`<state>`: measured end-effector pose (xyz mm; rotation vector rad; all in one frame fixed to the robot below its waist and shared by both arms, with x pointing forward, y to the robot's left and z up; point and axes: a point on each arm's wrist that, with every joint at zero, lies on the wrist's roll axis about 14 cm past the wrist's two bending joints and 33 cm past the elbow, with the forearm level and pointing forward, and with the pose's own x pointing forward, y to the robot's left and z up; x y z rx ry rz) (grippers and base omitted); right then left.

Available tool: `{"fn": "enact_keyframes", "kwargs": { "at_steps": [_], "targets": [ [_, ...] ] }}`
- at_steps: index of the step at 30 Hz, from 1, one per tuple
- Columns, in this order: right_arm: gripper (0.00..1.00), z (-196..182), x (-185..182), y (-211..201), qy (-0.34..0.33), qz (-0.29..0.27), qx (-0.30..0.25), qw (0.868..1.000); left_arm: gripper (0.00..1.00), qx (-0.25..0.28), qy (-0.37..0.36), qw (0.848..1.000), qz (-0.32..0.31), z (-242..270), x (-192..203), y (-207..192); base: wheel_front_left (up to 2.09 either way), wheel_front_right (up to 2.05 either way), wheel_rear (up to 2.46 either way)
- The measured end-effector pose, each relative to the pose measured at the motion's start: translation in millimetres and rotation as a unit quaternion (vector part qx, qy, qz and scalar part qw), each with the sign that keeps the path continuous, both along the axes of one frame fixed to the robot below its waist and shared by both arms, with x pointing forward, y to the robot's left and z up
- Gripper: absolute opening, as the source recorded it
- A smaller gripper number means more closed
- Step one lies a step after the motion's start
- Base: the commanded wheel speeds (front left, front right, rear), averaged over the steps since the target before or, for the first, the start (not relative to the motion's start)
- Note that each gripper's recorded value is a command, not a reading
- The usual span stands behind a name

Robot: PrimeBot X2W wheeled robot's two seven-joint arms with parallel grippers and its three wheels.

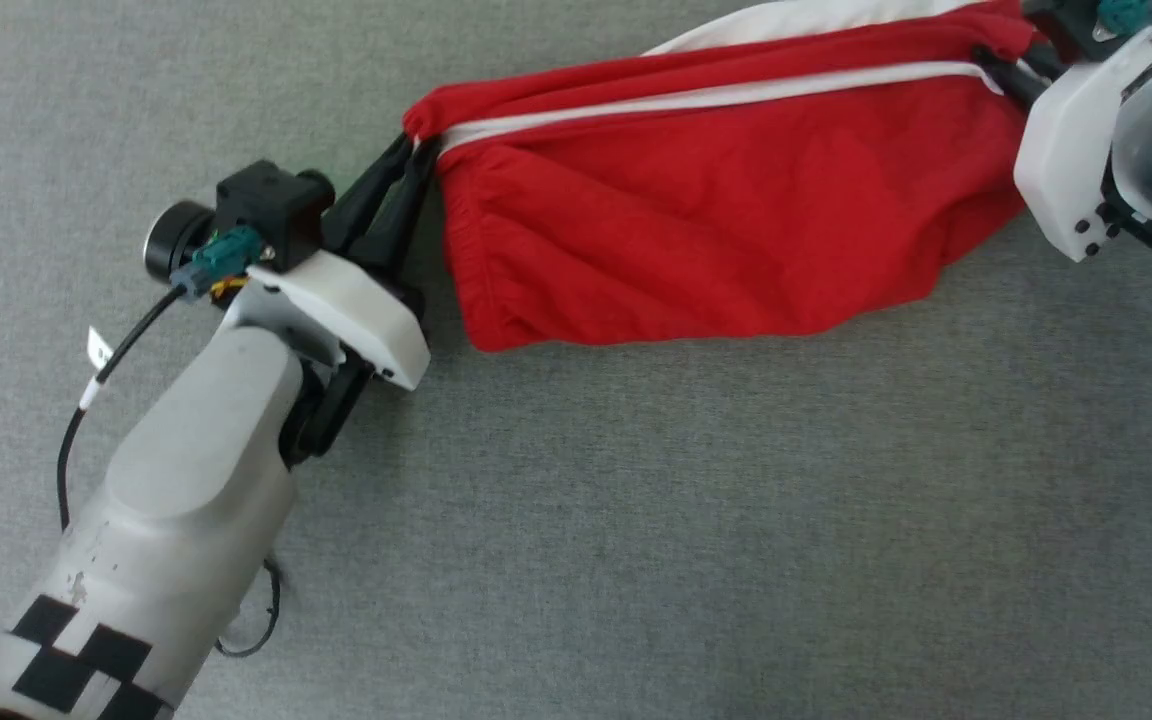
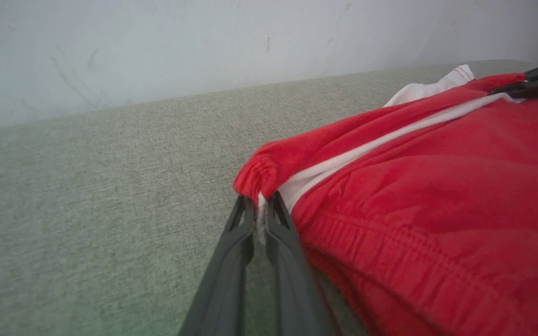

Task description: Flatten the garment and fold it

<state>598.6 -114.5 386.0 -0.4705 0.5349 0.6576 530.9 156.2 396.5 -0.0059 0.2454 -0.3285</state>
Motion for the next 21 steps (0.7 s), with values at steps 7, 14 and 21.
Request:
{"fn": "enact_keyframes", "kwargs": {
  "at_steps": [7,14,21],
  "targets": [
    [0.49,-7.9,4.6,10.8,0.012,-0.002,0.028,1.000,0.22,0.013,0.000,1.000,-0.003,0.2,-3.5,3.9,0.00,0.00,0.00],
    [1.00,30.9,-1.3,4.2,-0.036,0.002,0.054,0.998,1.00,0.048,-0.038,0.998,-0.011,32.5,-13.1,13.5,0.00,0.00,0.00],
    [1.00,82.5,-19.7,-12.8,-0.084,0.001,0.064,0.994,1.00,0.053,-0.055,0.996,-0.035,87.9,-20.4,2.8,0.00,0.00,0.00]
  ]
}}
